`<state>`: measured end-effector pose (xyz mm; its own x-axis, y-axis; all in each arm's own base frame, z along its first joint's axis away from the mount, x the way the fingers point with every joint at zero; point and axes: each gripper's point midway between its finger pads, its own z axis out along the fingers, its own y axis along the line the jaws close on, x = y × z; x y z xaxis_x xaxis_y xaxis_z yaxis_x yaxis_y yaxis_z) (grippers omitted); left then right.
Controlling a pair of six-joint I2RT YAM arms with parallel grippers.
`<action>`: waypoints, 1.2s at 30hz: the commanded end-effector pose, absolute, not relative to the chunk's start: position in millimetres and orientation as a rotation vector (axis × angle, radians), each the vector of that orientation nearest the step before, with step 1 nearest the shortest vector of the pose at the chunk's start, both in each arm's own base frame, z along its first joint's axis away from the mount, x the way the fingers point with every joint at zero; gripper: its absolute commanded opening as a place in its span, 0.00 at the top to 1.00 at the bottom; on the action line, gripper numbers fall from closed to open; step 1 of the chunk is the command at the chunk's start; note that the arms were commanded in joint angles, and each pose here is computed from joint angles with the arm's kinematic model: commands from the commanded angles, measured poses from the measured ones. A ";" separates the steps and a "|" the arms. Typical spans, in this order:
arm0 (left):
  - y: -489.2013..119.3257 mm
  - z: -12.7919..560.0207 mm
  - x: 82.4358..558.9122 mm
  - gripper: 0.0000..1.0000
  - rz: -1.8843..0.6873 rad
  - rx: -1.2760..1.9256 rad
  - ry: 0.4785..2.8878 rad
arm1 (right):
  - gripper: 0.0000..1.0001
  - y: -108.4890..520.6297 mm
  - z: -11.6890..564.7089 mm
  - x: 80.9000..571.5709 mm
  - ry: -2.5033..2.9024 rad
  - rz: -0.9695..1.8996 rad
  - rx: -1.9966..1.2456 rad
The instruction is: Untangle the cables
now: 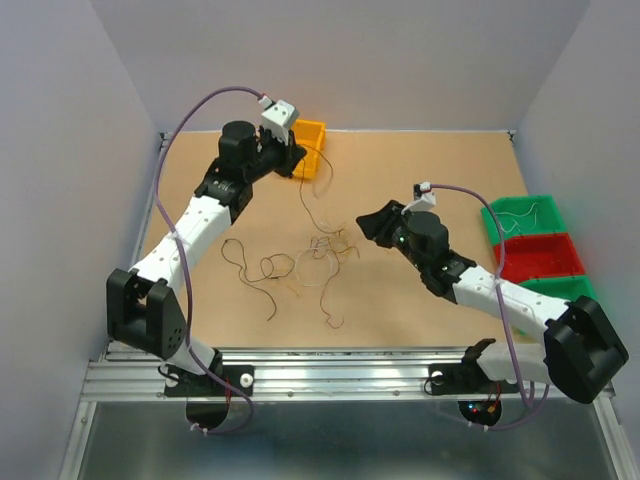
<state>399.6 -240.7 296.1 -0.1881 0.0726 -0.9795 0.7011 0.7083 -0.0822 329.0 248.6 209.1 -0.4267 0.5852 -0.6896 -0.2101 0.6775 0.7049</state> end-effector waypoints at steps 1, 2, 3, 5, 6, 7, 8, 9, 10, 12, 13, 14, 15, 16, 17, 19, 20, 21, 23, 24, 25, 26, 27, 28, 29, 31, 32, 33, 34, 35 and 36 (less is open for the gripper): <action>-208.8 376.8 458.9 1.00 -0.426 0.480 1.519 | 0.51 241.2 209.6 327.1 1.822 0.857 0.247; -207.4 377.0 467.4 1.00 -0.399 0.474 1.522 | 0.50 237.7 213.4 326.1 1.806 0.853 0.256; -207.8 361.5 483.1 1.00 -0.363 0.484 1.556 | 0.50 230.7 222.7 322.8 1.772 0.848 0.267; -199.5 376.6 504.4 1.00 -0.293 0.442 1.537 | 0.44 223.5 231.2 318.7 1.740 0.849 0.281; -199.8 358.0 520.4 1.00 -0.268 0.449 1.574 | 0.44 219.9 235.2 316.9 1.723 0.846 0.284; -199.0 373.5 529.0 1.00 -0.258 0.439 1.543 | 0.44 215.2 243.5 312.8 1.696 0.855 0.292; -195.7 371.9 539.1 1.00 -0.240 0.429 1.546 | 0.44 213.0 246.5 310.8 1.684 0.857 0.293; -196.8 354.2 554.1 1.00 -0.231 0.427 1.578 | 0.44 211.1 249.6 309.1 1.673 0.861 0.296; -193.6 367.5 563.7 1.00 -0.217 0.411 1.549 | 0.44 208.0 255.6 305.5 1.654 0.868 0.299; -194.6 347.6 587.3 1.00 -0.192 0.404 1.575 | 0.44 205.2 261.3 302.8 1.640 0.872 0.298; -188.4 364.0 597.3 1.00 -0.158 0.364 1.541 | 0.44 203.8 264.3 302.0 1.634 0.869 0.296; -186.7 361.9 606.1 1.00 -0.139 0.354 1.540 | 0.44 202.3 269.0 299.3 1.624 0.873 0.293; -185.6 342.2 621.4 1.00 -0.120 0.356 1.564 | 0.44 200.4 272.1 298.5 1.614 0.871 0.291; -181.7 358.5 628.9 1.00 -0.095 0.337 1.526 | 0.43 200.3 273.2 296.9 1.610 0.876 0.288; -180.3 355.4 635.8 1.00 -0.067 0.342 1.522 | 0.43 198.3 275.3 296.0 1.602 0.877 0.293; -170.5 339.4 653.9 1.00 -0.002 0.313 1.528 | 0.43 197.0 276.8 292.5 1.594 0.892 0.296; -168.3 334.4 657.9 1.00 0.026 0.328 1.525 | 0.43 198.7 277.9 290.9 1.593 0.906 0.293; -163.0 320.4 664.7 1.00 0.054 0.319 1.535 | 0.43 198.8 278.8 289.9 1.591 0.912 0.291; -156.9 307.1 669.9 1.00 0.081 0.323 1.544 | 0.43 201.3 280.5 288.1 1.593 0.929 0.280; -153.9 295.8 673.3 1.00 0.097 0.336 1.557 | 0.43 203.0 282.5 287.2 1.591 0.940 0.273; -150.8 284.9 674.7 1.00 0.109 0.339 1.577 | 0.43 203.7 282.2 286.7 1.594 0.944 0.270; -143.9 277.8 676.4 1.00 0.117 0.336 1.591 | 0.43 204.1 283.1 286.1 1.593 0.949 0.270; -140.3 269.5 676.3 1.00 0.119 0.341 1.612 | 0.43 204.6 283.2 285.8 1.594 0.953 0.269; -138.0 263.8 675.3 1.00 0.111 0.345 1.627 | 0.43 204.6 283.4 285.4 1.594 0.955 0.269; -138.3 248.9 672.3 1.00 0.094 0.375 1.656 | 0.43 205.4 283.5 284.5 1.596 0.959 0.265; -139.3 233.1 662.5 1.00 0.087 0.419 1.694 | 0.43 205.5 284.4 284.1 1.595 0.963 0.264; -139.3 228.7 658.8 1.00 0.085 0.432 1.706 | 0.43 205.4 285.4 283.5 1.594 0.965 0.263; -138.5 231.4 654.3 1.00 0.084 0.433 1.707 | 0.43 205.7 285.9 283.0 1.593 0.968 0.260; -138.9 228.4 651.3 1.00 0.082 0.436 1.716 | 0.43 206.2 286.5 282.3 1.593 0.973 0.258; -145.0 219.3 647.2 1.00 0.050 0.465 1.730 | 0.43 206.3 287.1 281.5 1.592 0.976 0.255; -148.2 214.7 645.2 1.00 0.044 0.477 1.744 | 0.43 206.4 287.6 281.2 1.591 0.978 0.254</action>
<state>659.3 -136.9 163.6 -0.2402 0.3364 -0.9106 0.2514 0.9276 0.2764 285.7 207.6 279.7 -0.2915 0.6319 -0.7181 -0.3190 0.6435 0.6958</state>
